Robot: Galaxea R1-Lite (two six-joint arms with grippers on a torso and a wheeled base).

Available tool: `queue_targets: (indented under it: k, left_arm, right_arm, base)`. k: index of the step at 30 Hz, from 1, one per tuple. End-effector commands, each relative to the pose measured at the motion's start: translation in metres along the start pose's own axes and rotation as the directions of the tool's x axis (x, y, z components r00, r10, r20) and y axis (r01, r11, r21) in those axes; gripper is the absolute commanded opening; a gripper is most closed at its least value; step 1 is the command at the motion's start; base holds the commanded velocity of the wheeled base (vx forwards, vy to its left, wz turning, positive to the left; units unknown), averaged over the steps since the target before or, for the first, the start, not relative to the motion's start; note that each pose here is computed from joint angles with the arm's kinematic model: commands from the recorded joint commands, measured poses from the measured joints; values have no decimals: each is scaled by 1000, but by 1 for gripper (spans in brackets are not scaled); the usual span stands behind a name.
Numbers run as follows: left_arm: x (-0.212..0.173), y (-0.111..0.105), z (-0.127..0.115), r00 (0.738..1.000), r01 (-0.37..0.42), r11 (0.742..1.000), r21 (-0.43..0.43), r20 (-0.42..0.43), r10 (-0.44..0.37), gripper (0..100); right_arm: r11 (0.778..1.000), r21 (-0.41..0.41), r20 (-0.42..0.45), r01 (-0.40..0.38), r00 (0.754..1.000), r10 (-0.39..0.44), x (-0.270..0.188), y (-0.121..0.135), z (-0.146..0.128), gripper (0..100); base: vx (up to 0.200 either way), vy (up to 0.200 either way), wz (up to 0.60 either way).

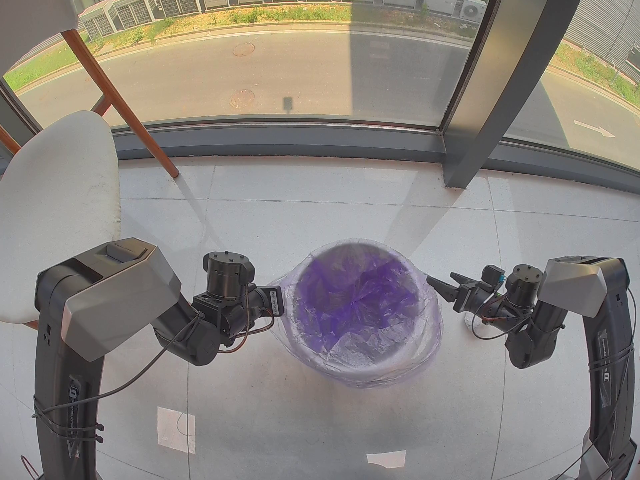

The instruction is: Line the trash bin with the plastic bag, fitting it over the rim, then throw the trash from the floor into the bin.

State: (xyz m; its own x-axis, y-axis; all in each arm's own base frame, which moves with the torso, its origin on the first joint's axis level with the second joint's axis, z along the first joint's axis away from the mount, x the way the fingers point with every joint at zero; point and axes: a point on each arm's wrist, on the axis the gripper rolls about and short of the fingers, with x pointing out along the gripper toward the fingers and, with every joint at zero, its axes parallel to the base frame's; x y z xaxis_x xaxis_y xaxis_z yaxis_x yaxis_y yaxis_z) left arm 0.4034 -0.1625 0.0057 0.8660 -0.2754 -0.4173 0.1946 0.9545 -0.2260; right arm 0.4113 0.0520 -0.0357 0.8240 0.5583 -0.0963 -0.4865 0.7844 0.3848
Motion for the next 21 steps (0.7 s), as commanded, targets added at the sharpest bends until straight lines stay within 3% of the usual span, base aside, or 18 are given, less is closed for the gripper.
queue_targets:
  k: [1, 7, 11, 19, 21]
  left_arm:
    - [-4, 1, -5, 1000, -6, 1000, 3, -18, 6, 100]
    - [-13, 4, -9, 1000, 12, 1000, -9, 27, -12, 100]
    - [-34, 3, -2, 999, 18, 1000, -11, 30, -18, 100]
    - [-67, -1, 24, 996, 51, 999, -13, 80, -50, 100]
    - [-68, -2, 25, 995, 52, 999, -13, 83, -51, 100]
  right_arm:
    - [990, 101, 0, 95, 995, -96, -43, 3, 24, 100]
    - [975, 157, -81, 159, 986, -148, -90, 23, 26, 100]
    - [965, 181, -187, 191, 970, -157, -121, 45, 12, 100]
    - [975, 195, -333, 102, 942, -32, -148, 108, -4, 100]
    - [976, 194, -336, 98, 941, -28, -148, 110, -5, 100]
  base:
    - [0, 0, 0]
    - [0, 0, 0]
    - [0, 0, 0]
    - [0, 0, 0]
    - [0, 0, 0]
